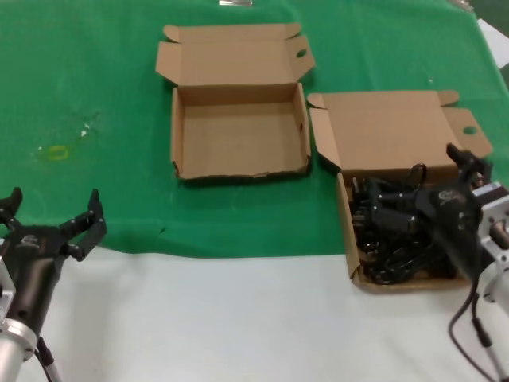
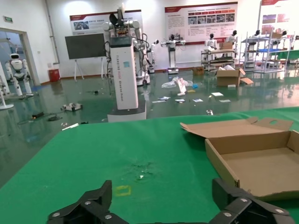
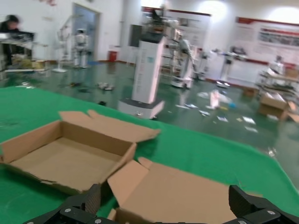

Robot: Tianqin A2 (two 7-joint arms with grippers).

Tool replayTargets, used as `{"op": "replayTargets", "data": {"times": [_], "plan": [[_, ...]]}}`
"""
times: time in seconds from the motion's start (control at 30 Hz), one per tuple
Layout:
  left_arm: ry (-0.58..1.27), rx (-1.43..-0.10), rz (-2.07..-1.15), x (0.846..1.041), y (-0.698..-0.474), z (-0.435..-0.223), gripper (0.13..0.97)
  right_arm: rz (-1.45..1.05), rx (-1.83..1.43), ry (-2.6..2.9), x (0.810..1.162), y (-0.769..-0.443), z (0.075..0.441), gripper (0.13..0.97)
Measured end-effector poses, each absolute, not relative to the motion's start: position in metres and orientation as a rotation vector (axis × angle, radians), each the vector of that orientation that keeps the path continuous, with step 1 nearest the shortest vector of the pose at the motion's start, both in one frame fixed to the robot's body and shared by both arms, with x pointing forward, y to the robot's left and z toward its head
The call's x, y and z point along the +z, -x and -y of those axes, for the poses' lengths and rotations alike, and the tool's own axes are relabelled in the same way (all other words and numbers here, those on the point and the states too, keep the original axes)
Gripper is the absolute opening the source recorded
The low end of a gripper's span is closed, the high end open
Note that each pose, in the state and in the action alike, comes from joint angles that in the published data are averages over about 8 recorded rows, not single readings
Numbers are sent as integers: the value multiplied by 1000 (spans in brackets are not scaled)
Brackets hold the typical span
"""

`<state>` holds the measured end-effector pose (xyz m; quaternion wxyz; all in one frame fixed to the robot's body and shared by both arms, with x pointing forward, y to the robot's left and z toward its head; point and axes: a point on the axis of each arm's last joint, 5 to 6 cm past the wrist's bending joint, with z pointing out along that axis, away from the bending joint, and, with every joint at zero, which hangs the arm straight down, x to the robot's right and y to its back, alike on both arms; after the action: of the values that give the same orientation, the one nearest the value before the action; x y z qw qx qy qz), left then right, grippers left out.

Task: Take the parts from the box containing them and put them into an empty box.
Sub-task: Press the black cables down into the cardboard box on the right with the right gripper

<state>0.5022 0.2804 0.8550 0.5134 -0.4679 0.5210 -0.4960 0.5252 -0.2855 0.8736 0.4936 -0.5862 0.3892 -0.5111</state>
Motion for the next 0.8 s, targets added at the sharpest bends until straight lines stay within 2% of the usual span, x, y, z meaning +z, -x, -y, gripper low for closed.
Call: {"op": "replayTargets", "data": {"times": [0.17, 0.73, 0.8], "plan": [[1125, -1193, -1253, 855, -502, -280, 759, -778, -1237, 1549, 897, -530, 300, 966], [1125, -1193, -1253, 855, -502, -280, 344, -132, -1101, 2199, 989, -567, 366, 966], [1125, -1193, -1253, 855, -502, -280, 344, -51, -1074, 2269, 997, -575, 371, 966]]}}
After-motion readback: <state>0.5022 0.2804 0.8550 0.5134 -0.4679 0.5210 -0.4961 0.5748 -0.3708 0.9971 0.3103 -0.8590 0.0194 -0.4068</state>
